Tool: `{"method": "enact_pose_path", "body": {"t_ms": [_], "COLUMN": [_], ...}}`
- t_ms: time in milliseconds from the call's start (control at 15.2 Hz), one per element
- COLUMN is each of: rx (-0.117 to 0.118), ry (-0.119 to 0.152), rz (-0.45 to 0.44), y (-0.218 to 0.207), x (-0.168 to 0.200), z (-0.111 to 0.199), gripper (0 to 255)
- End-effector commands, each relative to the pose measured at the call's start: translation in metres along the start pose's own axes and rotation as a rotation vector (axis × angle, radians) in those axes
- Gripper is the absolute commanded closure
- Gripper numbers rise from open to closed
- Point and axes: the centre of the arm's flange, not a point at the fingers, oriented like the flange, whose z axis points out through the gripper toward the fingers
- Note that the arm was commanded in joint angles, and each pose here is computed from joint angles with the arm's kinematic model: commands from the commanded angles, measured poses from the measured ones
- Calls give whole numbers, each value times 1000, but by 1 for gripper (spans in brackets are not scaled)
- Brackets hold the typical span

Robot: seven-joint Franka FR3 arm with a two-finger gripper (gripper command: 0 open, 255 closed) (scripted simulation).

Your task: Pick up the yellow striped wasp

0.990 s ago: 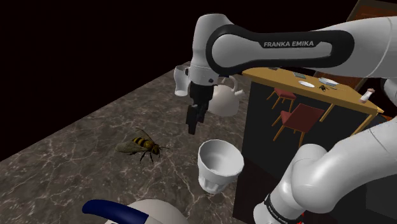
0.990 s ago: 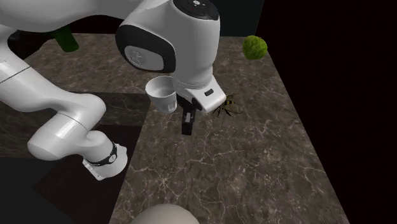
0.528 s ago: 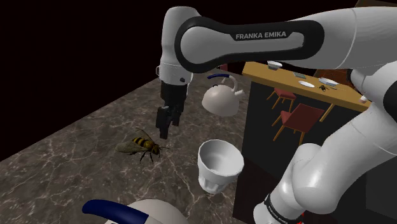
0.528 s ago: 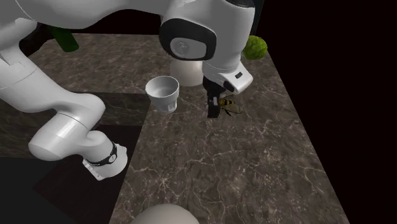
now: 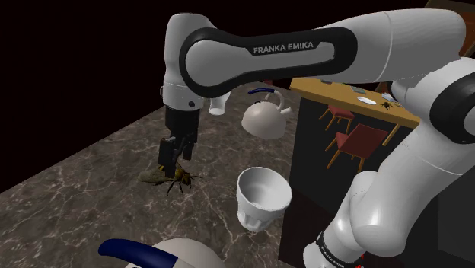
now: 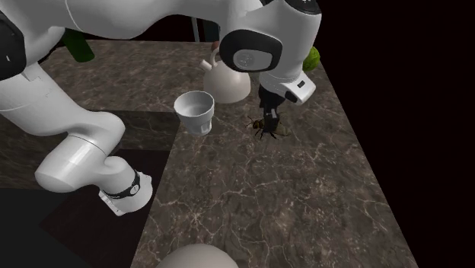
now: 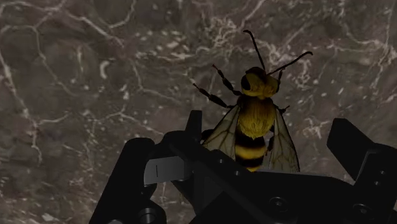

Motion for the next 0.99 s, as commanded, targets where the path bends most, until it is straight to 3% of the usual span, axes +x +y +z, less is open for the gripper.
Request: {"method": "enact_pose_path", "body": {"t_ms": [0, 330, 396, 924], "rx": [0, 0, 0, 0], "ry": [0, 0, 0, 1], "rz": [-1, -1, -1, -1], "y": [3, 5, 5, 5], "x": [1, 2, 1, 5], "z": [10, 24, 23, 23], "gripper": [0, 0, 255, 255]}}
